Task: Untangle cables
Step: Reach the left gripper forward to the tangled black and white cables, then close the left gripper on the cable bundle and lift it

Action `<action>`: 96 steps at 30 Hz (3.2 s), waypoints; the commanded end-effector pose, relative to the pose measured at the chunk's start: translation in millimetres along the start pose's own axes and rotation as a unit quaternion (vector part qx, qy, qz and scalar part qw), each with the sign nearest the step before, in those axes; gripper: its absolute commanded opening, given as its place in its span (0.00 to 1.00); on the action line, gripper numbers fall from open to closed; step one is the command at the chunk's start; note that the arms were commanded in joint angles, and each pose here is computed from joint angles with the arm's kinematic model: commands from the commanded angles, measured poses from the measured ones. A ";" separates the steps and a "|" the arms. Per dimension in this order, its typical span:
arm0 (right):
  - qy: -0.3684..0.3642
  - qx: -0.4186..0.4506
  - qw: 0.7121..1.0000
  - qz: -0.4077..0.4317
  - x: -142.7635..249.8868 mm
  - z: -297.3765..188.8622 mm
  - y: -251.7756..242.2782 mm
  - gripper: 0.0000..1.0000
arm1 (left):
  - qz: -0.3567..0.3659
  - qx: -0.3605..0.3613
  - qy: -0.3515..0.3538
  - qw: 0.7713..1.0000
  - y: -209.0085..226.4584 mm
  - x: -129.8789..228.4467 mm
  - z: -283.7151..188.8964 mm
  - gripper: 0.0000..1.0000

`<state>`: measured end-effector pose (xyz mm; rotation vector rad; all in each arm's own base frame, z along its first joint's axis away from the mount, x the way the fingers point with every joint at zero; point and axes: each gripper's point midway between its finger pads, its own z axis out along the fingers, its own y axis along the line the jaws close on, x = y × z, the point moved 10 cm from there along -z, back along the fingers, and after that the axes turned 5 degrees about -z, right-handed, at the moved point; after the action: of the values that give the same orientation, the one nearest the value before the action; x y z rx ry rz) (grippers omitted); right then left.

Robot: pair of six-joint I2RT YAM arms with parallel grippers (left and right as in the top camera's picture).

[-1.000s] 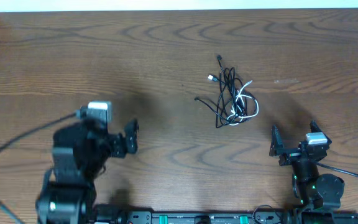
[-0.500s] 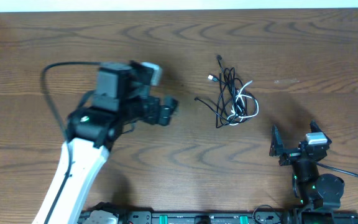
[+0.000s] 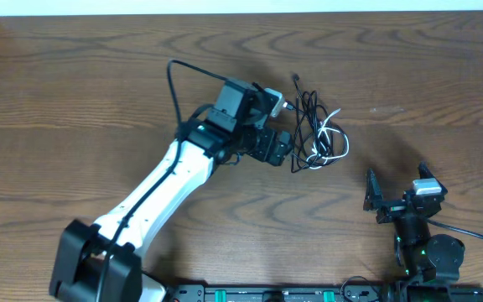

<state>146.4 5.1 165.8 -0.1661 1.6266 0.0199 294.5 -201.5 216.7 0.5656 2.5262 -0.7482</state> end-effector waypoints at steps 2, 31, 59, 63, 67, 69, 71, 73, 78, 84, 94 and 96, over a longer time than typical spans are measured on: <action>0.000 0.002 1.000 -0.004 0.3 -0.2 0.1 0.99 | -0.016 0.013 -0.009 1.000 -5.7 -24.4 9.2 0.98; 0.000 0.002 1.000 -0.004 0.3 -0.2 0.1 0.99 | -0.008 0.011 -0.008 1.000 -33.3 -32.0 37.9 0.98; 0.000 0.002 1.000 -0.004 0.3 -0.2 0.1 0.99 | -0.041 -0.048 -0.018 0.998 -22.8 -23.0 110.2 0.45; 0.000 0.002 1.000 -0.004 0.3 -0.2 0.1 0.99 | -0.041 -0.048 -0.017 0.998 -22.7 -22.9 110.2 0.34; 0.000 0.002 1.000 -0.004 0.3 -0.2 0.1 0.99 | -0.042 -0.049 -0.016 0.998 -22.6 -22.4 110.2 0.24; 0.000 0.002 1.000 -0.004 0.3 -0.2 0.1 0.99 | -0.043 -0.051 -0.011 0.998 -22.1 -21.0 110.2 0.14; 0.000 0.002 1.000 -0.004 0.3 -0.2 0.1 0.99 | -0.044 -0.053 -0.006 0.998 -21.5 -19.5 109.7 0.08; 0.000 0.002 1.000 -0.004 0.3 -0.2 0.1 0.99 | -0.038 -0.054 -0.003 0.998 -22.6 -19.3 106.0 0.08; 0.000 0.002 1.000 -0.004 0.3 -0.2 0.1 0.99 | 0.000 -0.051 -0.010 0.999 -32.1 -24.3 79.7 0.08; 0.000 0.002 1.000 -0.004 0.3 -0.2 0.1 0.99 | 0.066 -0.058 -0.051 0.995 -51.9 -33.8 11.7 0.08; 0.000 0.002 1.000 -0.004 0.3 -0.2 0.1 0.99 | 0.154 -0.080 -0.085 0.981 -71.8 -16.7 -89.9 0.08; 0.000 0.002 1.000 -0.004 0.3 -0.2 0.1 0.99 | 0.164 -0.081 -0.080 0.980 -72.5 -11.6 -98.6 0.08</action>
<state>146.4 5.1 165.9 -0.1661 1.6262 0.0199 245.8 -211.1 306.9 0.7400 2.3226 -0.4831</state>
